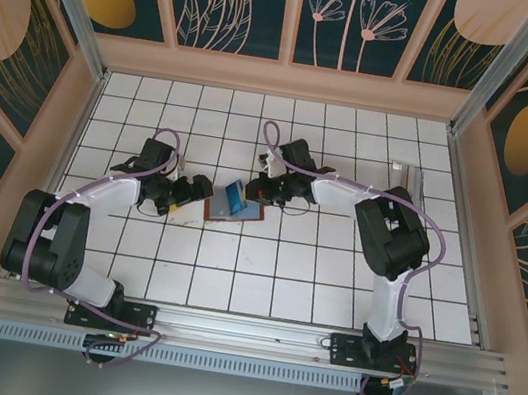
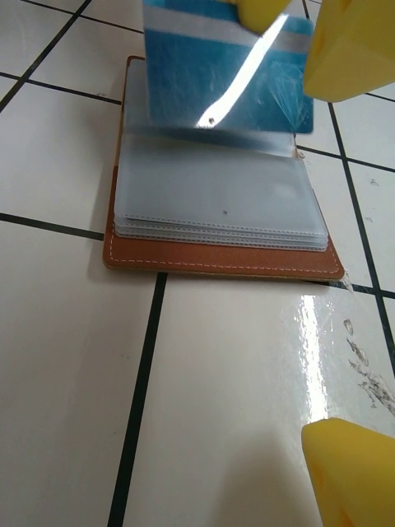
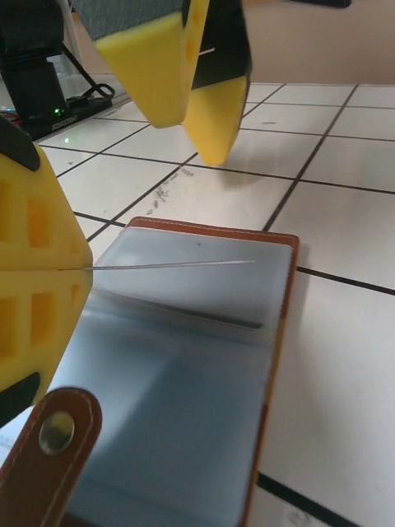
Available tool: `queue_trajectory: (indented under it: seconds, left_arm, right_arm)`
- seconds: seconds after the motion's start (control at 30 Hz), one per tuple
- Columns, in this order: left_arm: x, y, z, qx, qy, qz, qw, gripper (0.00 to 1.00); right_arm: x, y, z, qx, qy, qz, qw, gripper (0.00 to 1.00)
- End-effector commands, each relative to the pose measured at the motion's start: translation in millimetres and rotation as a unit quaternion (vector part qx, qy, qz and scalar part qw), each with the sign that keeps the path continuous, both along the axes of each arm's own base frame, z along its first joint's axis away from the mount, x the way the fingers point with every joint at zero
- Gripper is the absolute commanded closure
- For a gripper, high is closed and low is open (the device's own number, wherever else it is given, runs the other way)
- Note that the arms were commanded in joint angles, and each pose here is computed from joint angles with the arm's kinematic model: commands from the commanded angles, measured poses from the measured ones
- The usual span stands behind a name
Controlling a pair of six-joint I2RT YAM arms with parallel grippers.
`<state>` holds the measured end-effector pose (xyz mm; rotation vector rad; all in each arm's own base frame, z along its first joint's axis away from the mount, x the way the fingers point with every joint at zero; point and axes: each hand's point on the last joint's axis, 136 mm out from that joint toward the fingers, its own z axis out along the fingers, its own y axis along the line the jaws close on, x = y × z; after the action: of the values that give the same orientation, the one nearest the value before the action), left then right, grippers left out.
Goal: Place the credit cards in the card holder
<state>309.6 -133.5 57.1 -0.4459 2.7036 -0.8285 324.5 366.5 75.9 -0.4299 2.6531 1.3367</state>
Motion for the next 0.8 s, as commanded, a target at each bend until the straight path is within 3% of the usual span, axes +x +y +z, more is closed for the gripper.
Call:
queue_trajectory:
  seconds: [0.0,0.23,0.5,0.67,0.77]
  left_arm:
    - [-1.7,-2.4,-7.7,-0.011,0.015,0.006,1.000,0.01]
    - [-2.6,-1.4,-12.1,-0.004,0.019,0.010,1.000,0.01]
    - [-1.1,-8.8,-16.4,-0.007,0.025,-0.003,1.000,0.02]
    - [-2.3,-26.0,-13.7,-0.068,0.029,-0.009,0.997,0.01]
    - [0.6,-25.6,-12.9,-0.065,0.024,-0.011,0.998,0.01]
  right_arm:
    - [9.1,-5.8,3.2,0.007,-0.008,0.000,1.000,1.00]
    - [4.6,-20.3,-6.3,0.012,0.014,-0.003,1.000,1.00]
    - [-8.0,-9.5,-26.3,0.025,0.054,0.018,0.998,1.00]
    - [-7.3,-9.1,-34.9,0.011,0.067,0.016,0.998,1.00]
    - [-5.4,-6.4,-36.9,0.016,0.074,0.016,0.997,1.00]
